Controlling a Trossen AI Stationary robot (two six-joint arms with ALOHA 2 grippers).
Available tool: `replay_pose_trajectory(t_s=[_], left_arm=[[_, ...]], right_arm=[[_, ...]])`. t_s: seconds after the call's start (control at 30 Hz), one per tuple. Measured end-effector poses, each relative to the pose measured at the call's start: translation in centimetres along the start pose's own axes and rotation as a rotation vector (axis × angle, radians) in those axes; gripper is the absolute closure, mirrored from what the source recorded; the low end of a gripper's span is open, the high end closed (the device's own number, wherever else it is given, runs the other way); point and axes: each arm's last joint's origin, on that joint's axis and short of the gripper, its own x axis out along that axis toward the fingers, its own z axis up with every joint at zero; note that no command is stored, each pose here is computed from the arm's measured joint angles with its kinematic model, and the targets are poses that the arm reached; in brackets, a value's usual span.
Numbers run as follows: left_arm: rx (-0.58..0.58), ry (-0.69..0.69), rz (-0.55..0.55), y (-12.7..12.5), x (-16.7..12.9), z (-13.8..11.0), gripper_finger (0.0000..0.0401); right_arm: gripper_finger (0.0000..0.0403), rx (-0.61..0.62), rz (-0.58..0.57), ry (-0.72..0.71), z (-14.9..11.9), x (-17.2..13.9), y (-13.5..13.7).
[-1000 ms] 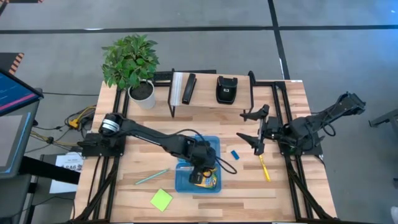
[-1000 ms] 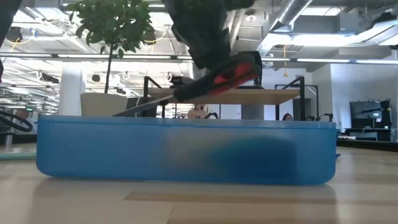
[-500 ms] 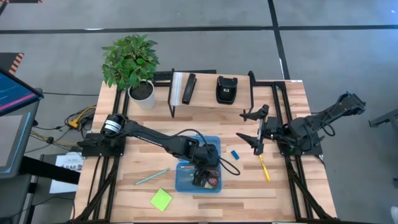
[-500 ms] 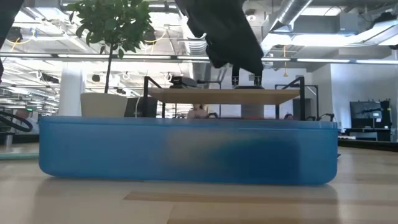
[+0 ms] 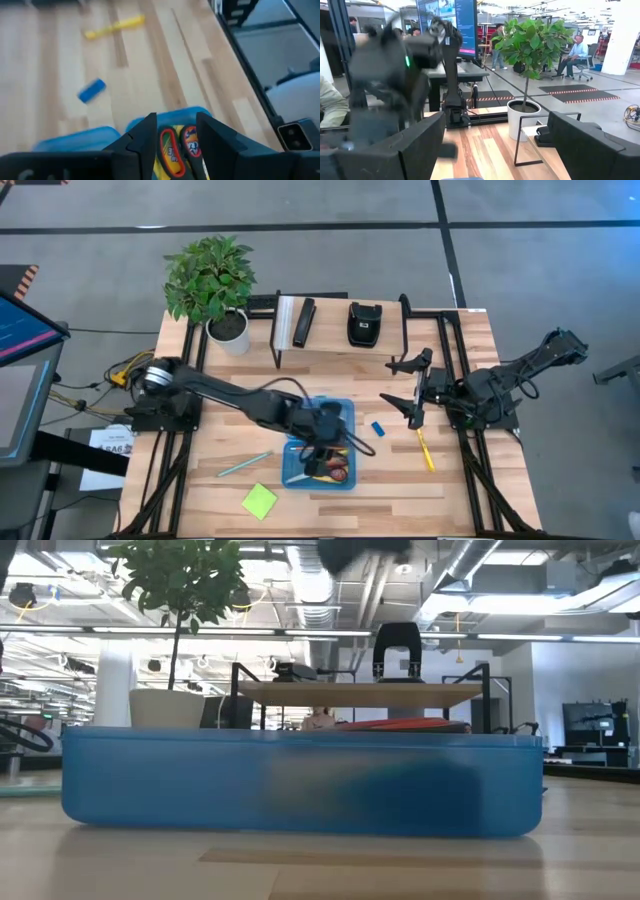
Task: Pack school essentials
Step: Put the blue eraser into the blue supply box
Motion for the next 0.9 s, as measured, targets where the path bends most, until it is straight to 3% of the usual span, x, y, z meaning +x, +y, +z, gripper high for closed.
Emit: replay_pose_trajectory(t_s=[0.23,0.37,0.67,0.9], left_arm=[[0.087,-0.187,0.143,-1.7,-6.3,2.0,0.0293],[0.108,-0.297,0.124,-2.0,-8.2,1.9,0.0298],[0.062,-0.366,0.125,-0.9,-8.6,-0.4,0.0301],[0.049,-0.353,0.133,-0.5,-8.4,-0.7,0.0301]], right_arm=[[0.003,0.004,-0.002,-0.003,0.0,0.0,0.0],[0.003,0.039,-0.011,0.0,0.0,0.1,-0.2],[0.003,0.052,-0.012,0.003,-0.1,0.2,-0.1],[0.003,0.053,-0.038,0.009,-0.2,0.5,-0.5]])
